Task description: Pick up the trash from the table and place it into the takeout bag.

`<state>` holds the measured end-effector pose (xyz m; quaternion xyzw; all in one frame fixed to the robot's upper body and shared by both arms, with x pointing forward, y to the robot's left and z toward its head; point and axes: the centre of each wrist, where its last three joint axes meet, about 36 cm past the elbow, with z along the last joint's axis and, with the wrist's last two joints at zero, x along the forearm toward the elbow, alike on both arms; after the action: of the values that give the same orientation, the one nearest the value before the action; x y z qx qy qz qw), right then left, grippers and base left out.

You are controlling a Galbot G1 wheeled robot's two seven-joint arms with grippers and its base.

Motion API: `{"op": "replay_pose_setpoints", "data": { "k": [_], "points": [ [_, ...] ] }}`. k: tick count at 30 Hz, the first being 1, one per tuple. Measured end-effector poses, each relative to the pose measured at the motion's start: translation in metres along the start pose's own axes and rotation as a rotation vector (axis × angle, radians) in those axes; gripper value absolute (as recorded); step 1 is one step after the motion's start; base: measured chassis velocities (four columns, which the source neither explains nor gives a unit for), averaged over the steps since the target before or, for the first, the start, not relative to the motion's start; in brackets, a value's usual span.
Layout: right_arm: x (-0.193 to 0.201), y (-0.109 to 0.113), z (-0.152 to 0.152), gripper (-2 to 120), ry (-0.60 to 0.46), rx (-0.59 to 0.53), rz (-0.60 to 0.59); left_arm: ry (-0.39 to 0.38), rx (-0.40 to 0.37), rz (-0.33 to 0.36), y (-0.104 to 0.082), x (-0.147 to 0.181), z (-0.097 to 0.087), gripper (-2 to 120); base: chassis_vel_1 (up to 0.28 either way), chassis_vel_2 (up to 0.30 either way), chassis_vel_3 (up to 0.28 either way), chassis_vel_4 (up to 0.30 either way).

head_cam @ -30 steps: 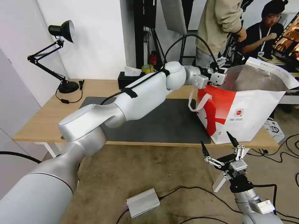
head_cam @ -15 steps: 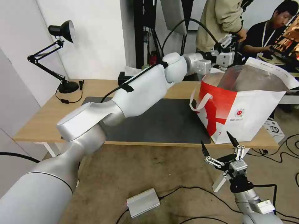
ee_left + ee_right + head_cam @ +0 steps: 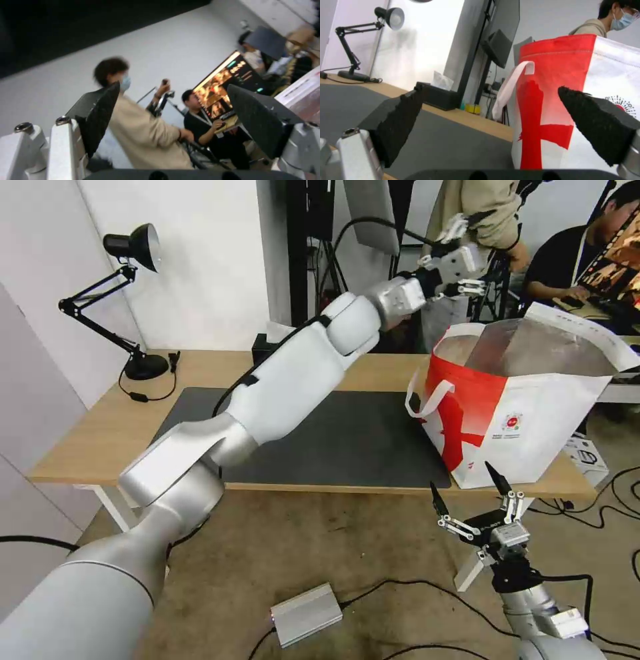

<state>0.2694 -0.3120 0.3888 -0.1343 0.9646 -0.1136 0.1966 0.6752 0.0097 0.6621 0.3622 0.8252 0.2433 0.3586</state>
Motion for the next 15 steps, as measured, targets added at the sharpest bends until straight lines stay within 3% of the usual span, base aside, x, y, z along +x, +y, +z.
{"op": "replay_pose_setpoints", "data": {
  "k": [6, 12, 15],
  "points": [
    [0.000, 0.000, 0.000, 100, 0.000, 0.000, 0.000, 0.081, 0.164, -0.108, -0.008, 0.062, 0.021, 84, 0.000, 0.000, 0.000, 0.000],
    [0.000, 0.000, 0.000, 100, 0.000, 0.000, 0.000, 0.117, 0.239, -0.189, -0.008, 0.105, 0.024, 84, 0.000, 0.000, 0.000, 0.000],
    [0.000, 0.000, 0.000, 100, 0.000, 0.000, 0.000, 0.123, 0.252, -0.240, 0.001, 0.136, 0.019, 84, 0.000, 0.000, 0.000, 0.000]
  ]
}}
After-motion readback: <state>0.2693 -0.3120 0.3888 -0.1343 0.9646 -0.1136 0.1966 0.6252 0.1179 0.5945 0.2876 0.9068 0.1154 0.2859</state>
